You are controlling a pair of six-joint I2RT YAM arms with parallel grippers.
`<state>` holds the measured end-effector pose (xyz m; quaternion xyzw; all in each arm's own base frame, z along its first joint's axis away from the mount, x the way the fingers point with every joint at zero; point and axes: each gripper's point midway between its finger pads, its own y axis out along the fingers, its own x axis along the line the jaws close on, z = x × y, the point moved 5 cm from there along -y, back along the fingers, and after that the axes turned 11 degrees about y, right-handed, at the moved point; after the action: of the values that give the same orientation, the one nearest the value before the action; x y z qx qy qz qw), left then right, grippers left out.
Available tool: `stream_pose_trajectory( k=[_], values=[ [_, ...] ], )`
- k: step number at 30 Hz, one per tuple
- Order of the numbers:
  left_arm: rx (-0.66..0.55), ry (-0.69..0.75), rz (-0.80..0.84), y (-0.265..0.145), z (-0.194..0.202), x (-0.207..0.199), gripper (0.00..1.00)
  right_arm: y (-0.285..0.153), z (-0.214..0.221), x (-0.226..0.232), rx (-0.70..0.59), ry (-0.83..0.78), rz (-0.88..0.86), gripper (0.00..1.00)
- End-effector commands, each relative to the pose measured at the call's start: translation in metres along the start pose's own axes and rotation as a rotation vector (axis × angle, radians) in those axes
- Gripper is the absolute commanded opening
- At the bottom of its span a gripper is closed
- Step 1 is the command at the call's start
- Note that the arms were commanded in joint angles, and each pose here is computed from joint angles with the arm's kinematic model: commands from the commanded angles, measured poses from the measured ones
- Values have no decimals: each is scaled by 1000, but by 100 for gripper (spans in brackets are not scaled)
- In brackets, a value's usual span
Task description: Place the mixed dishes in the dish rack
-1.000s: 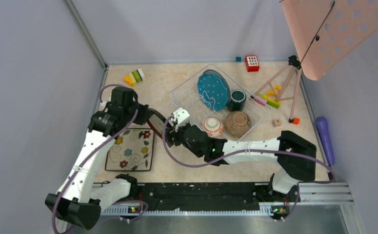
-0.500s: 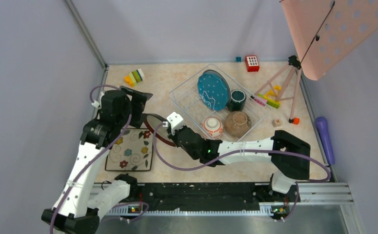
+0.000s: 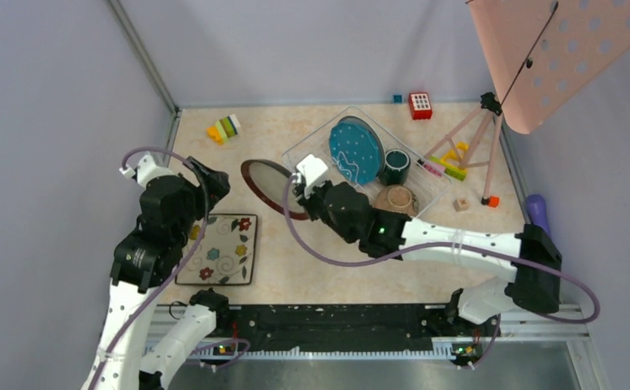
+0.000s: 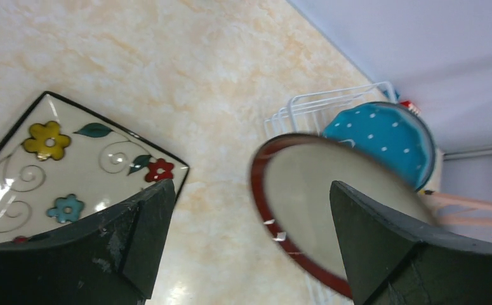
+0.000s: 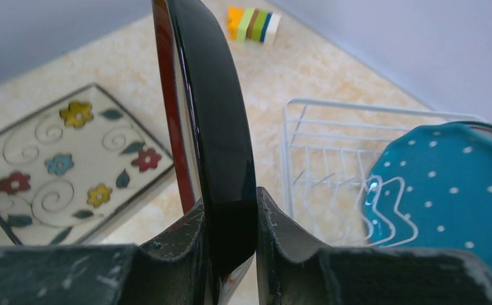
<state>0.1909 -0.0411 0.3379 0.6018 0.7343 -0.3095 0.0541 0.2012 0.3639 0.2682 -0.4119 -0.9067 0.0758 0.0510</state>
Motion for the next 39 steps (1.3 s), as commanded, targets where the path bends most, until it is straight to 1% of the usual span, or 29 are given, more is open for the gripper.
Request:
stream_pose_trajectory(
  k=[1,6,11,14,16,18,22,25,29,33,39],
  values=[
    [7,169,6,8,12,11,97,-39,-134,-29,-353,211,-8,0],
    [40,229,26,14,24,14,97,-51,-151,-63,-394,144,105,0],
    [94,289,126,21,44,10,98,-55,-155,-99,-399,100,163,0],
    [145,310,207,27,61,6,98,-51,-149,-117,-376,34,200,0],
    [175,335,293,33,74,-1,98,-46,-143,-129,-348,-3,224,0],
    [212,345,330,39,87,-1,98,-41,-137,-137,-319,-32,216,0],
    [247,343,331,49,102,3,98,-33,-126,-154,-324,-62,230,0],
    [253,340,307,57,110,9,98,-25,-119,-168,-299,-96,263,0],
    [290,328,278,67,123,14,98,-14,-108,-183,-256,-123,286,0],
    [332,332,245,76,132,19,98,-9,-99,-188,-254,-126,279,0],
    [350,343,229,82,137,21,97,3,-83,-198,-213,-124,290,0]
  ],
)
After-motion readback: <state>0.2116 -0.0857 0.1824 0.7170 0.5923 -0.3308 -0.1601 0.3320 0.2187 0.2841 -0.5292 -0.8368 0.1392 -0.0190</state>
